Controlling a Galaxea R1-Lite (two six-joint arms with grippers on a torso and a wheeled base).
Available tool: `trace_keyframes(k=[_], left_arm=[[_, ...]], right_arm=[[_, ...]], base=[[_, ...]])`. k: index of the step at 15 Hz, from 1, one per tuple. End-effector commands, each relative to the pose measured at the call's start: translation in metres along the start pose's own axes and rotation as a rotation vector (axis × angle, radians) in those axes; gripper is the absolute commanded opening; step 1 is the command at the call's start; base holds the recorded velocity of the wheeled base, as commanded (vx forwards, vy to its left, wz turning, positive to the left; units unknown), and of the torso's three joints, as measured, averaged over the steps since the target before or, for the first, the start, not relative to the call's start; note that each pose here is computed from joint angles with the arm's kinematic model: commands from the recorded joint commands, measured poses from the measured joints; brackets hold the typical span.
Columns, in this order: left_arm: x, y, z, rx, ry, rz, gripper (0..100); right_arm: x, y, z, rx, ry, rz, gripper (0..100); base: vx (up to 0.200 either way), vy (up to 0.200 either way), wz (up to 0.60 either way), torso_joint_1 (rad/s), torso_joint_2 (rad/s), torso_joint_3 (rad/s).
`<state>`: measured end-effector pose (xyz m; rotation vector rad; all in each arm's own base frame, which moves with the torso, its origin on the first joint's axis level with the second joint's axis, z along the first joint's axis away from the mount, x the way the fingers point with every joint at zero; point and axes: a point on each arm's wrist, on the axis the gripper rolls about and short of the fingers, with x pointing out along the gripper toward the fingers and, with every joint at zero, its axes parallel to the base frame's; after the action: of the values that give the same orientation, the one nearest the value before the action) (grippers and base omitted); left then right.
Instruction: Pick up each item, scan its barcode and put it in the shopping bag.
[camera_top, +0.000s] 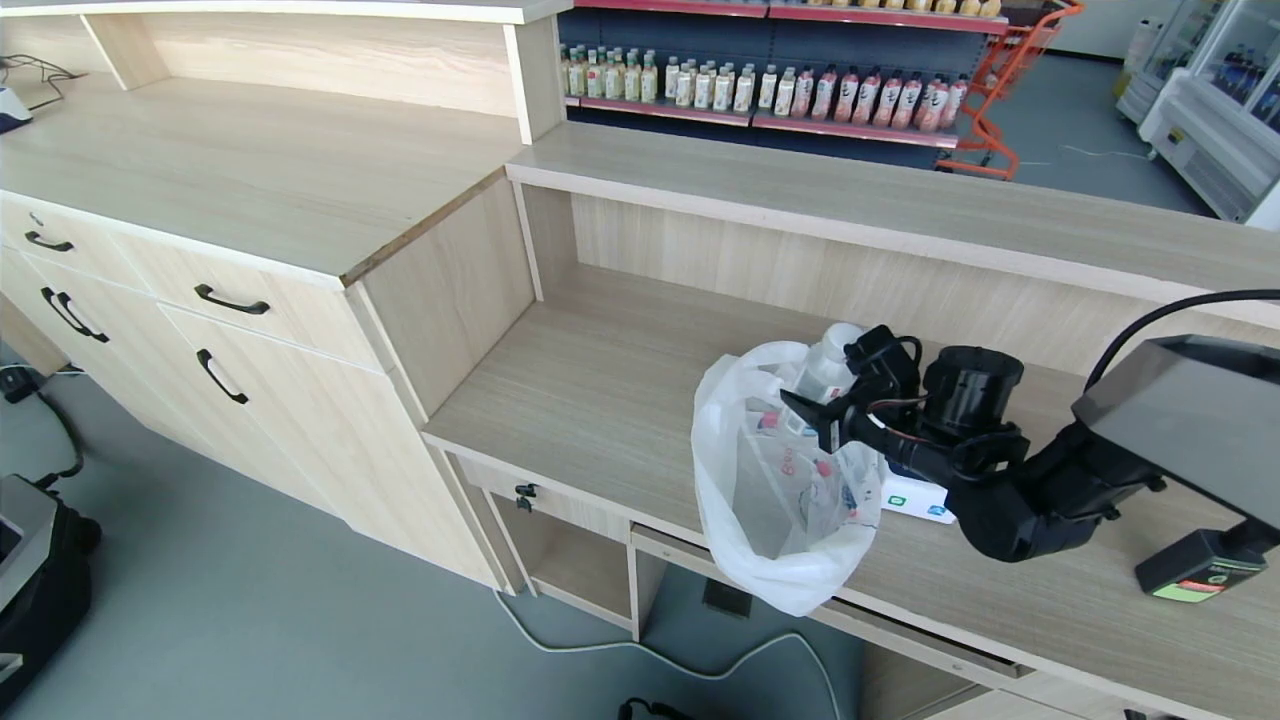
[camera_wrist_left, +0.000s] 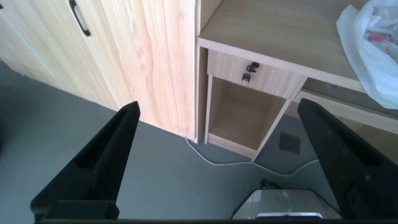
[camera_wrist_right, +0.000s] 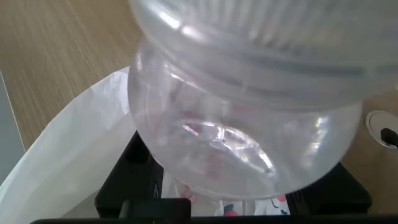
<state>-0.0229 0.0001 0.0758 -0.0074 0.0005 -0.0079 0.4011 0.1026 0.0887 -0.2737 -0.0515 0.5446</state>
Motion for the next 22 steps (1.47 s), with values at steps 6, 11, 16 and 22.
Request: trace_keyframes(k=[6,11,16,22], left_arm=[[0.000,0.000,0.000,0.000,0.000,0.000,100],[0.000,0.000,0.000,0.000,0.000,0.000,100],[0.000,0.000,0.000,0.000,0.000,0.000,100],[0.000,0.000,0.000,0.000,0.000,0.000,100]], right_arm=[[0.020,0.006,-0.036,0.012,0.043,0.024,0],[0.042,-0.002,-0.039,0.015,-0.003,0.007,0],[0.040,-0.002,-0.054,0.024,0.033,0.006,100],[-0.028,-0.023,0.043,0.029,0.040,-0.035,100]], base=[[0.000,0.000,0.00,0.000,0.00,0.000],[0.000,0.000,0.00,0.000,0.00,0.000],[0.000,0.000,0.00,0.000,0.00,0.000],[0.000,0.000,0.00,0.000,0.00,0.000]])
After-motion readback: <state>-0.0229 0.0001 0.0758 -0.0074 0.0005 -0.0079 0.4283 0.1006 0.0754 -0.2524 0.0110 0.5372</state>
